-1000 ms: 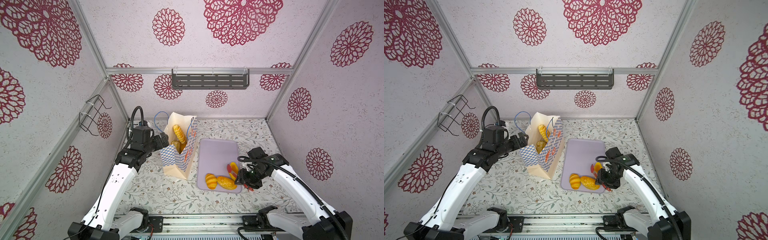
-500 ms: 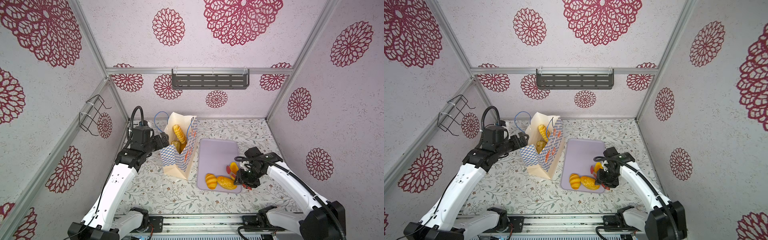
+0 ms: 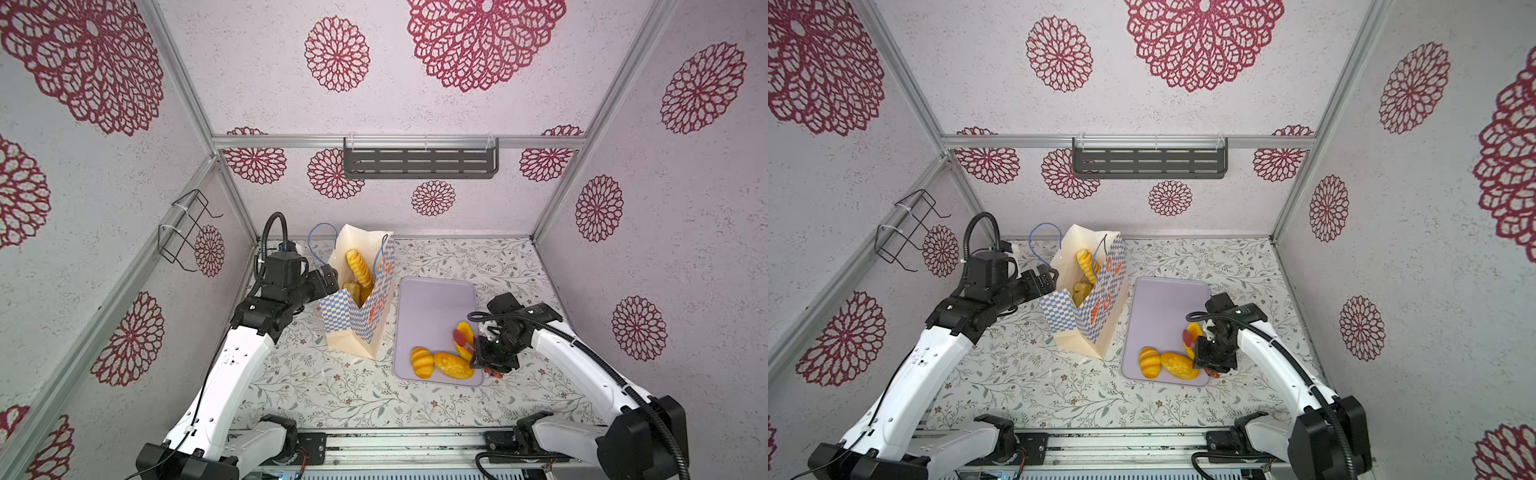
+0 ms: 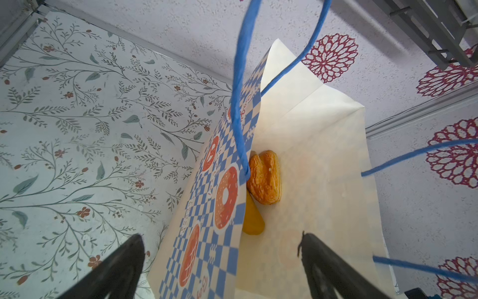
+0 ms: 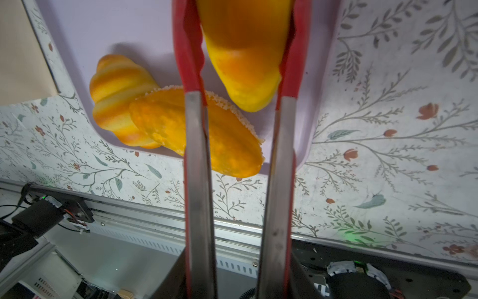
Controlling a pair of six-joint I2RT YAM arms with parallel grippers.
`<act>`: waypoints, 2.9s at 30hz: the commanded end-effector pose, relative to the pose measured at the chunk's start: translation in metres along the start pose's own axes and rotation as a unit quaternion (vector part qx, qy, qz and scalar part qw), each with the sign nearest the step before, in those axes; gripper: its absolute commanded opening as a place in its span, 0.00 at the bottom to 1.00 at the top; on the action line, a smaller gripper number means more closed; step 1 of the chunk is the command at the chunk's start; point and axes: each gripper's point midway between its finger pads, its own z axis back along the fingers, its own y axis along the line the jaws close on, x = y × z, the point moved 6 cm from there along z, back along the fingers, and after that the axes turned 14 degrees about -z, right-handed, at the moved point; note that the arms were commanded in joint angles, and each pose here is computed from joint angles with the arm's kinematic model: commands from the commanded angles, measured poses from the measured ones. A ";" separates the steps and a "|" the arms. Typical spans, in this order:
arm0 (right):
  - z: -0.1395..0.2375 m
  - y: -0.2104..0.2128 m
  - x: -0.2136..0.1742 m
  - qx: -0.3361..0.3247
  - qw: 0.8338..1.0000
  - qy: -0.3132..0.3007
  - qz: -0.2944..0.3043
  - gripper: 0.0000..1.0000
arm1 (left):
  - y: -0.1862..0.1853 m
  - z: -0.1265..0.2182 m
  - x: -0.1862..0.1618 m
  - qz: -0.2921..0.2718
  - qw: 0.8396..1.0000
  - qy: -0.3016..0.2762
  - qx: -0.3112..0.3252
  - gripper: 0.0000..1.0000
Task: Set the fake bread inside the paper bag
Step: 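Close the right gripper's tongs on the sugar-crusted orange bun, then lift the orange bun with the tongs and carry it over the bag, then lower the orange bun into the bag and open the tongs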
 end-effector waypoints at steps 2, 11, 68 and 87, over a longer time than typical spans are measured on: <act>0.016 0.009 0.005 0.013 0.999 -0.031 0.014 0.39 | 0.000 0.002 0.007 -0.002 1.000 -0.008 0.002 0.97; 0.050 0.025 0.017 0.047 0.995 -0.090 0.026 0.37 | 0.006 0.001 0.010 -0.003 1.000 0.004 0.015 0.97; 0.167 0.279 0.072 0.399 0.866 -0.075 0.291 0.36 | -0.006 -0.013 0.012 0.008 0.999 0.027 0.021 0.28; 0.155 0.260 0.064 0.351 0.882 -0.068 0.306 0.49 | -0.006 -0.012 0.014 0.007 0.999 0.024 0.022 0.24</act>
